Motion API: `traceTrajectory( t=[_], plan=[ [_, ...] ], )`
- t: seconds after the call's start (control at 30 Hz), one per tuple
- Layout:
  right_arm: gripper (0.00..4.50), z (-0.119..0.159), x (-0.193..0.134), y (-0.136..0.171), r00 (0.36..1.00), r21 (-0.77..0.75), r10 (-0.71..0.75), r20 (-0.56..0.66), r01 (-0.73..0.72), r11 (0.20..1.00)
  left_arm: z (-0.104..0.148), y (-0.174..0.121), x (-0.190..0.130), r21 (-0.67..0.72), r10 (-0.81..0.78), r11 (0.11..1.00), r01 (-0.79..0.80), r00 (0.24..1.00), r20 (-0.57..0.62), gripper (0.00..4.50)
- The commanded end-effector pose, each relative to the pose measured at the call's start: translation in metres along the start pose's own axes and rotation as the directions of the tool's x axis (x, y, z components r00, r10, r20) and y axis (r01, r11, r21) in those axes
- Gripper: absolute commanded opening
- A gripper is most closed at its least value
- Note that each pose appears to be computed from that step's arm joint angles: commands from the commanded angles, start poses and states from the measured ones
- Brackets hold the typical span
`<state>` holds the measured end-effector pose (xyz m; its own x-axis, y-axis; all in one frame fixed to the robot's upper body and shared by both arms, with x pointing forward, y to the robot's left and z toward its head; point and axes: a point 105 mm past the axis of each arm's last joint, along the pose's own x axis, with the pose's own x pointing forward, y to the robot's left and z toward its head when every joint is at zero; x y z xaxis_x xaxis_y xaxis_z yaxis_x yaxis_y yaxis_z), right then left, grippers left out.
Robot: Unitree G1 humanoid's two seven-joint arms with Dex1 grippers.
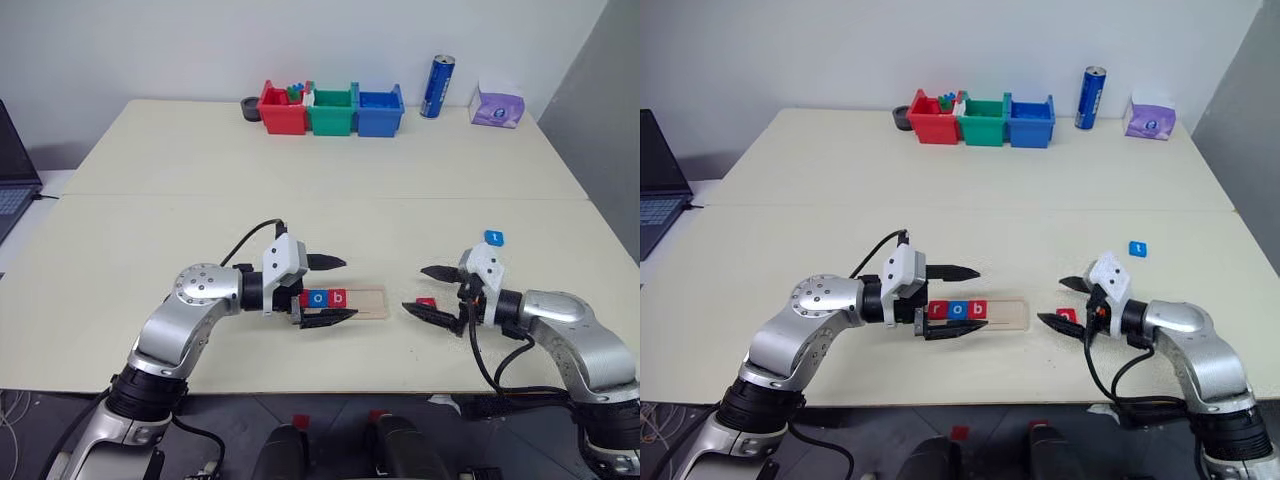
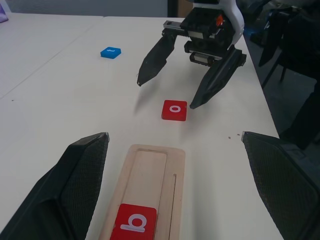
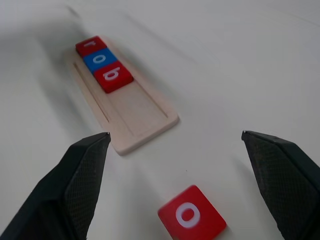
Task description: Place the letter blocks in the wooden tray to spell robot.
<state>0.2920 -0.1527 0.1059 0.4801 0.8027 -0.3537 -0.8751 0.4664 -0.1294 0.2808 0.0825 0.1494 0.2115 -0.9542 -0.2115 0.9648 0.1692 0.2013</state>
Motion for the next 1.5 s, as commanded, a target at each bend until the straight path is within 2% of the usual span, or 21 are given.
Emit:
traceTrajectory(
  t=[0.03,0.63,0.77,0.97,1.13,1.33,1.5],
  plan=[
    [4.48,0.005,-0.001,-0.002,0.997,-0.086,0.071,0.014,-0.069,0.994,0.008,-0.002,0.001,0.035,-0.019,0.999,0.019,1.0,0.016,4.5],
    [4.48,-0.032,-0.002,-0.015,0.992,-0.145,0.097,-0.086,-0.108,0.983,0.01,-0.001,0.0,0.046,-0.028,0.999,0.028,1.0,0.005,4.5],
    [3.6,-0.032,-0.003,-0.016,0.992,-0.143,0.099,-0.084,-0.11,0.984,0.01,-0.001,0.002,0.048,-0.033,0.998,0.033,0.999,0.007,4.5],
    [1.53,-0.03,-0.003,-0.016,0.992,-0.153,0.099,-0.077,-0.11,0.982,0.01,-0.001,0.003,0.051,-0.036,0.998,0.036,0.999,0.008,4.5],
    [1.46,-0.008,0.003,-0.016,0.995,-0.164,0.102,-0.021,-0.104,0.981,0.008,0.002,-0.002,0.059,-0.035,0.998,0.035,0.999,-0.004,4.5],
    [1.46,0.047,0.033,-0.011,0.982,-0.208,0.161,0.098,-0.138,0.968,-0.001,0.021,-0.035,0.083,0.003,0.997,0.003,0.998,-0.07,4.5],
    [1.46,0.056,0.058,0.001,0.967,-0.236,0.235,0.1,-0.207,0.949,-0.013,0.026,-0.052,0.084,0.002,0.996,0.008,0.993,-0.121,4.5]
  ],
)
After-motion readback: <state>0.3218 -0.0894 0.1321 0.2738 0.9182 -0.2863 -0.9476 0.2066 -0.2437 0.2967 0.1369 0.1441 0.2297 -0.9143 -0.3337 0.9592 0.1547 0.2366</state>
